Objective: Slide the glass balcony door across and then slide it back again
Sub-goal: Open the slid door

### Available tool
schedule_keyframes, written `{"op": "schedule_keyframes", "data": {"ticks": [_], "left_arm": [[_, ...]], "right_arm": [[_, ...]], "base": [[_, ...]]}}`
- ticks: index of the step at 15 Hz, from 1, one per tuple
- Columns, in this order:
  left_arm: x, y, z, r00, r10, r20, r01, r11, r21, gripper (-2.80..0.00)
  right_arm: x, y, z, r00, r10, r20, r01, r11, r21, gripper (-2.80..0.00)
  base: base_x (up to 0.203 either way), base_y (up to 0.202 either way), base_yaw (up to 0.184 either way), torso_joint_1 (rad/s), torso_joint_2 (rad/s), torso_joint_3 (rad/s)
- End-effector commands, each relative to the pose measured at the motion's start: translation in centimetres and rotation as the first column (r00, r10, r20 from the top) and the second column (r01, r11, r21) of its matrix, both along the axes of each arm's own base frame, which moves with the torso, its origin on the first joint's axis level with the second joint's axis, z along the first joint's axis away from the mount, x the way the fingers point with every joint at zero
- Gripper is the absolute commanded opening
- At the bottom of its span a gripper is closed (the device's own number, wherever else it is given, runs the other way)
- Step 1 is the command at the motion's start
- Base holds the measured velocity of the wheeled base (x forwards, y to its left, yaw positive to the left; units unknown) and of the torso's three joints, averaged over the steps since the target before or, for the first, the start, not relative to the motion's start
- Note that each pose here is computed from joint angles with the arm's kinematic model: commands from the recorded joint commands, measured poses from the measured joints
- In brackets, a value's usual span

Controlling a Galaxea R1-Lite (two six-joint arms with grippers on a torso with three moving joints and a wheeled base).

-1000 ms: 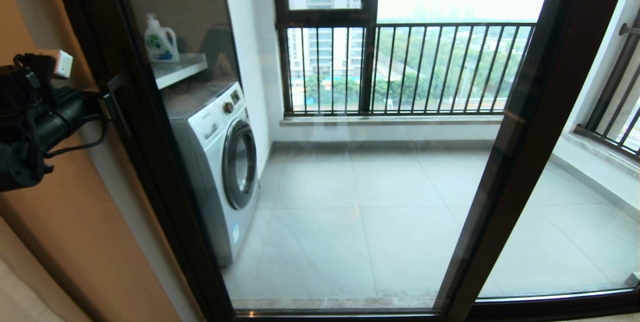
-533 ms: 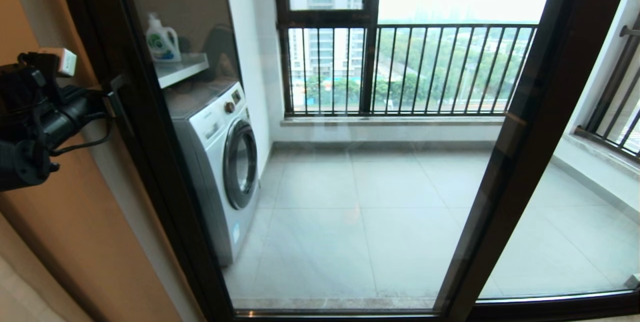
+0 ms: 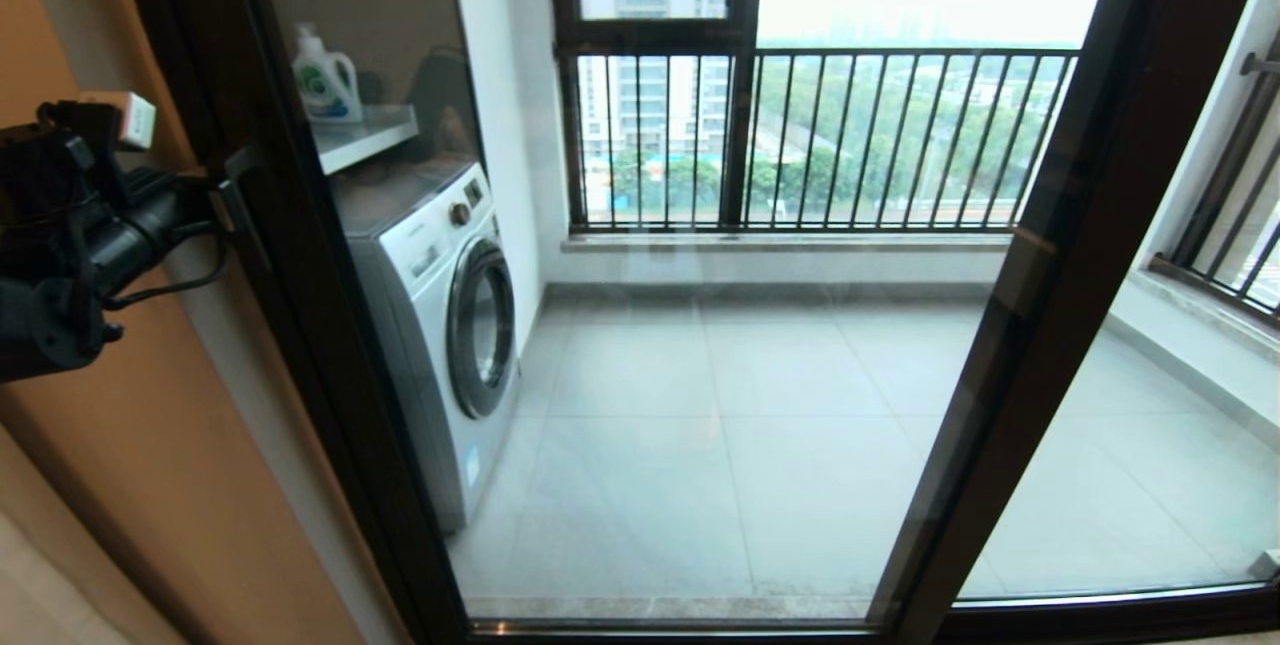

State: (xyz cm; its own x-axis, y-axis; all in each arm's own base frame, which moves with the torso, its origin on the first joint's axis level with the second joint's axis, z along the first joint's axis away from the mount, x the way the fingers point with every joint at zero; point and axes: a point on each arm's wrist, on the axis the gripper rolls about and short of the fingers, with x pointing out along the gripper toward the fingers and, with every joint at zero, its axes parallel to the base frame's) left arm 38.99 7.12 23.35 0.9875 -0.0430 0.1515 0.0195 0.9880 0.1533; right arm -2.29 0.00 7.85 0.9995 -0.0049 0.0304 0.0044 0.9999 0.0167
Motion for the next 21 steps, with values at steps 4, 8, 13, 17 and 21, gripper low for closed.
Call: {"op": "schedule_keyframes", "data": {"ticks": [4, 8, 13, 17, 21], "left_arm": [[0.0, -3.0, 0.4, 0.998, -0.062, 0.012, 0.062, 0.998, 0.001, -2.8], [0.1, -3.5, 0.4, 0.998, -0.064, 0.012, 0.064, 0.998, -0.002, -2.8], [0.2, -6.4, 0.6, 0.994, -0.111, 0.02, 0.111, 0.994, -0.005, -2.8], [0.4, -11.1, 0.1, 0.98, -0.197, 0.008, 0.197, 0.98, -0.013, -2.8], [0.3, -14.4, -0.1, 0.969, -0.247, 0.006, 0.247, 0.969, -0.017, -2.8]], "right_arm": [[0.1, 0.0, -0.3, 1.0, 0.0, -0.012, 0.0, 1.0, 0.0, -2.8], [0.1, 0.0, -0.3, 1.0, 0.0, -0.012, 0.0, 1.0, 0.0, -2.8], [0.1, 0.0, -0.3, 1.0, 0.0, -0.013, 0.0, 1.0, 0.0, -2.8], [0.1, 0.0, -0.3, 1.0, 0.0, -0.014, 0.0, 1.0, 0.0, -2.8], [0.1, 0.0, -0.3, 1.0, -0.001, -0.012, 0.001, 1.0, 0.0, -2.8]], "base": [[0.0, 0.0, 0.0, 0.0, 0.0, 0.0], [0.0, 0.0, 0.0, 0.0, 0.0, 0.0], [0.0, 0.0, 0.0, 0.0, 0.0, 0.0], [0.0, 0.0, 0.0, 0.0, 0.0, 0.0], [0.0, 0.0, 0.0, 0.0, 0.0, 0.0]]}}
